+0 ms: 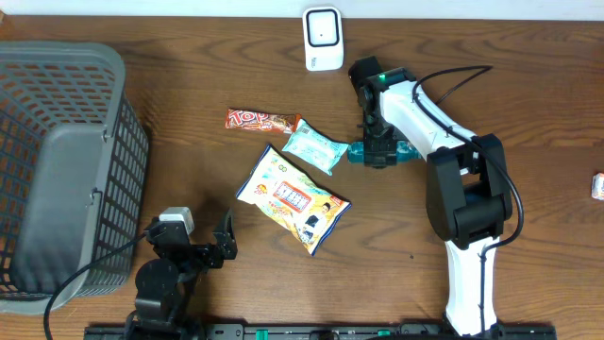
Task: Scan the item barcode
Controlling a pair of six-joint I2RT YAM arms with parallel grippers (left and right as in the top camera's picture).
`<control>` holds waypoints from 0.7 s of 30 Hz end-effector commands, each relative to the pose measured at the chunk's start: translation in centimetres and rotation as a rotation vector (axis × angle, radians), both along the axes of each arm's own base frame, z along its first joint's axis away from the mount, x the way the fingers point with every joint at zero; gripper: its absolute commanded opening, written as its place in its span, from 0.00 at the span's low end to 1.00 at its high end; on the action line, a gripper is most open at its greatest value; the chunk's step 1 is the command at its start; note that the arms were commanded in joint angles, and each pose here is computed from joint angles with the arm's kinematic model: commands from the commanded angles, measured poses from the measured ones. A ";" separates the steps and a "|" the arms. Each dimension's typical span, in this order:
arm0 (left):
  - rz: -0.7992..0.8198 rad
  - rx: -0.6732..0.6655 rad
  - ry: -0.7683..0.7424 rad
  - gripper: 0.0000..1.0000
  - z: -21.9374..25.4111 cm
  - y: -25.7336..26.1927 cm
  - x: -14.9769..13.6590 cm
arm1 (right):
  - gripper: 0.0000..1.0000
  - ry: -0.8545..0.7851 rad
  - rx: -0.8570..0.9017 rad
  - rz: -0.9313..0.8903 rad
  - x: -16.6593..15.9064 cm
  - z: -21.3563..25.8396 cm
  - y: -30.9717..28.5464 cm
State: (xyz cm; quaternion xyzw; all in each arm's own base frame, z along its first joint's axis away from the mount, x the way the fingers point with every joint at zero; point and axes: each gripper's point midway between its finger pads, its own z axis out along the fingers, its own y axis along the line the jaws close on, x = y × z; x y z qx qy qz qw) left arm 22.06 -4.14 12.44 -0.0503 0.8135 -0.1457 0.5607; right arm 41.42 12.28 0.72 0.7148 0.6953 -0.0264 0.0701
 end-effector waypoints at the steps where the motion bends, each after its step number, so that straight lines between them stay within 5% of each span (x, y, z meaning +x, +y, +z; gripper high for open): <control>1: 0.006 -0.003 0.036 0.98 -1.2 0.0 -0.2 | 0.99 -0.032 0.009 0.130 0.5 2.3 -0.2; 21: 0.005 -0.004 0.036 0.98 -1.2 0.0 -0.2 | 0.99 -0.053 0.035 0.456 0.3 6.0 0.2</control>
